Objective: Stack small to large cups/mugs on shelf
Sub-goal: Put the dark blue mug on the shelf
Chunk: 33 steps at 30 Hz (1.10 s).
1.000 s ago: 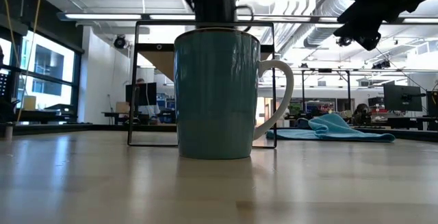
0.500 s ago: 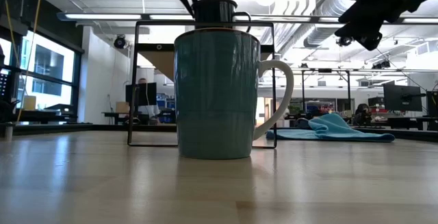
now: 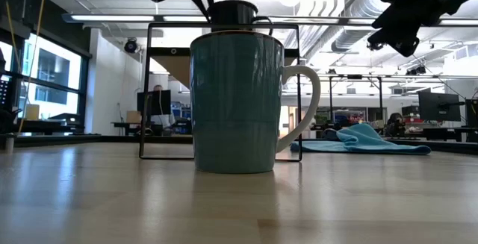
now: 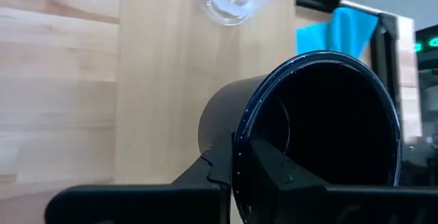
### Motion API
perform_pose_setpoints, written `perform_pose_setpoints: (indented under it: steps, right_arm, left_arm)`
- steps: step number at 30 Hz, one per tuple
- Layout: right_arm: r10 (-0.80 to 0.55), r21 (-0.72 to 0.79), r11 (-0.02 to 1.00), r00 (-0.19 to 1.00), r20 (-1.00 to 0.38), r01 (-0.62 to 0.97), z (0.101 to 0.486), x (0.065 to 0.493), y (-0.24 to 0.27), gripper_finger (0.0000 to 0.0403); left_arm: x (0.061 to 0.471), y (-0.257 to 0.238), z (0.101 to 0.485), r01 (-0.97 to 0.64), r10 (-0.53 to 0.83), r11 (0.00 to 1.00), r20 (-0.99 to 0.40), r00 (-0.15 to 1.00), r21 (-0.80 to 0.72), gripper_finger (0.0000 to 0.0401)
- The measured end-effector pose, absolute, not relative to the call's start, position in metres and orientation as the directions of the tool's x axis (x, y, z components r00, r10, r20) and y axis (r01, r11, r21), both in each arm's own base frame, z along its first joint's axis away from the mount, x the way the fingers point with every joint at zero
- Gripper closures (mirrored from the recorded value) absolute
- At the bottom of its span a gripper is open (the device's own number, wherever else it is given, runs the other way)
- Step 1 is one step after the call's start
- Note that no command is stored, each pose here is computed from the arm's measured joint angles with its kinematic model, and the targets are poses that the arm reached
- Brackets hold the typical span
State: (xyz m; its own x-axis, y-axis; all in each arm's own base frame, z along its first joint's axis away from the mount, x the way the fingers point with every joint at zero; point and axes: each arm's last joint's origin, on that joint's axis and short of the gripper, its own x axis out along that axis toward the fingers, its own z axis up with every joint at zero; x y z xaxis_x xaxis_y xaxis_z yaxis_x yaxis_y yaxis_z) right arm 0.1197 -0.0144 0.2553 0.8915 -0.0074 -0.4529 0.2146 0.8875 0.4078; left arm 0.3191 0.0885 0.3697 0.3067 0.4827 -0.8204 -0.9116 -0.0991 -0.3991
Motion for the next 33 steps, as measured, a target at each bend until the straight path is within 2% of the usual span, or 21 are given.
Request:
perform_pose_setpoints:
  steps: [16, 33]
  right_arm:
    - [-0.023, 0.401, 0.887, 0.891, -0.454, 0.227, 0.255, 0.12, -0.015, 0.0266]
    - [-0.022, 0.402, 0.886, 0.888, -0.46, 0.23, 0.255, 0.119, -0.015, 0.0266]
  left_arm:
    - [0.315, 0.102, 0.37, -0.893, 0.501, -0.177, -0.819, 0.28, -0.413, 0.0393]
    - [0.326, 0.112, 0.352, -0.913, 0.443, -0.188, -0.861, 0.25, -0.362, 0.0393]
